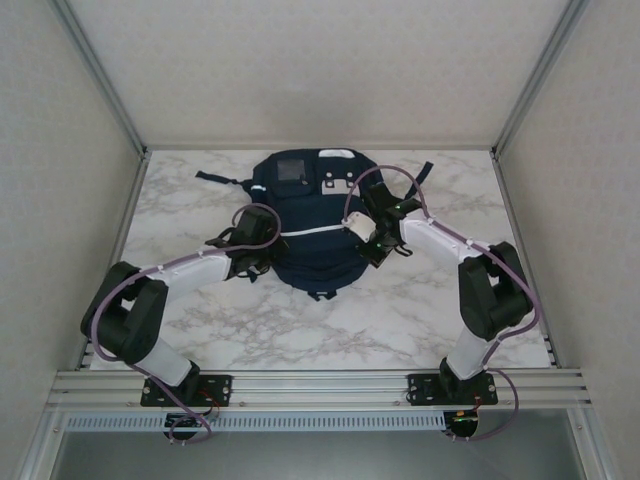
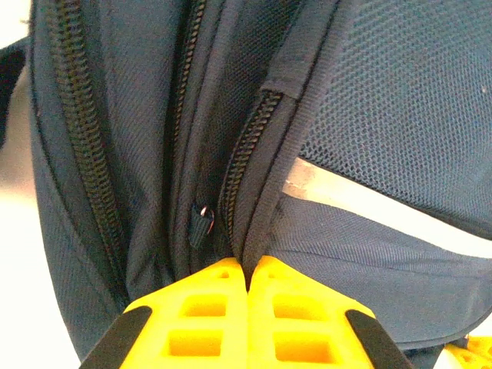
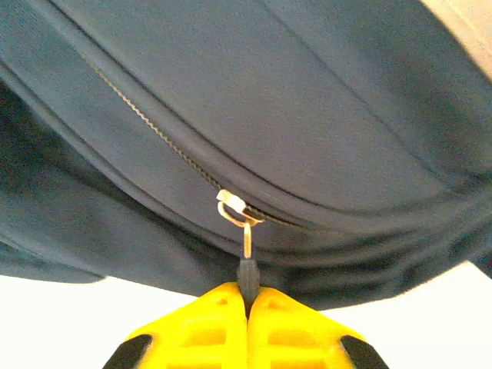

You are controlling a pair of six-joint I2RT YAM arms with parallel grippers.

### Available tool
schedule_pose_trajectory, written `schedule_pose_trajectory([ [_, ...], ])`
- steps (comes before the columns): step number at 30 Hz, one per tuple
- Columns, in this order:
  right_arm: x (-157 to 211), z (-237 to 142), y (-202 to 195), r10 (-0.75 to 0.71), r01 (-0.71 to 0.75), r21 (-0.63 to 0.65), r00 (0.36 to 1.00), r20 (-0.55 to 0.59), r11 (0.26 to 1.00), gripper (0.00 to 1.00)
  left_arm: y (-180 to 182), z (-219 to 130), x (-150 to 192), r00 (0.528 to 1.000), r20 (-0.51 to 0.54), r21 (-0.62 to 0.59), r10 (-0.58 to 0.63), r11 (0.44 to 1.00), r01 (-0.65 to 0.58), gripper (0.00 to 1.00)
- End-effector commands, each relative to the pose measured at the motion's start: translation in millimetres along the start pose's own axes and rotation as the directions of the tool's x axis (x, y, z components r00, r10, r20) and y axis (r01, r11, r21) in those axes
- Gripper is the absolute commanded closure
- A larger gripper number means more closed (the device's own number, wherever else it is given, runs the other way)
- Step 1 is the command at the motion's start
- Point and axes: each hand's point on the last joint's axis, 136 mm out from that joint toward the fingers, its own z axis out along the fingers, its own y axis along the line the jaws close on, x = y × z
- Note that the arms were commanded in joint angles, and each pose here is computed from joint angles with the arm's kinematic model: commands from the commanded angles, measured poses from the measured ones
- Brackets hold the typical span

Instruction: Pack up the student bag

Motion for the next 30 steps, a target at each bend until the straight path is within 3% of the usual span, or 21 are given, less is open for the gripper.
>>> schedule_pose_trajectory([
  [1,37.2,0.1,-20.5,-0.002,0.011,0.048,0.984,-0.181,0.999,1.0,55.5,-12.6,-0.8,0.996,-0.049,-0.172,0.075,0.982,-0.083,1.0],
  [6,23.8,-3.9,-61.1,-0.027,0.051,0.159,0.989,-0.147,0.986,1.0,55.5,-14.2,-6.1,0.992,-0.064,-0.166,0.106,0.979,-0.115,1.0],
  [11,-13.6,-2.3,-115.5,-0.125,0.128,0.322,0.992,-0.029,0.938,1.0,54.5,-10.1,-2.4,0.983,-0.111,-0.164,0.144,0.973,-0.161,1.0],
  [21,-72.5,-3.2,-191.8,-0.079,0.005,0.492,0.988,0.13,0.871,1.0,52.7,-12.5,1.5,0.979,-0.126,-0.143,0.162,0.973,-0.18,1.0],
  [27,-88.8,-4.2,-195.9,0.0,-0.107,0.453,0.973,0.23,0.885,1.0,54.2,-18.1,-0.6,0.978,-0.114,-0.152,0.175,0.97,-0.191,1.0],
  [30,-89.0,-6.3,-190.2,0.041,-0.158,0.422,0.961,0.273,0.893,0.81,50.0,-21.8,-4.9,0.98,-0.096,-0.144,0.175,0.972,-0.187,1.0],
])
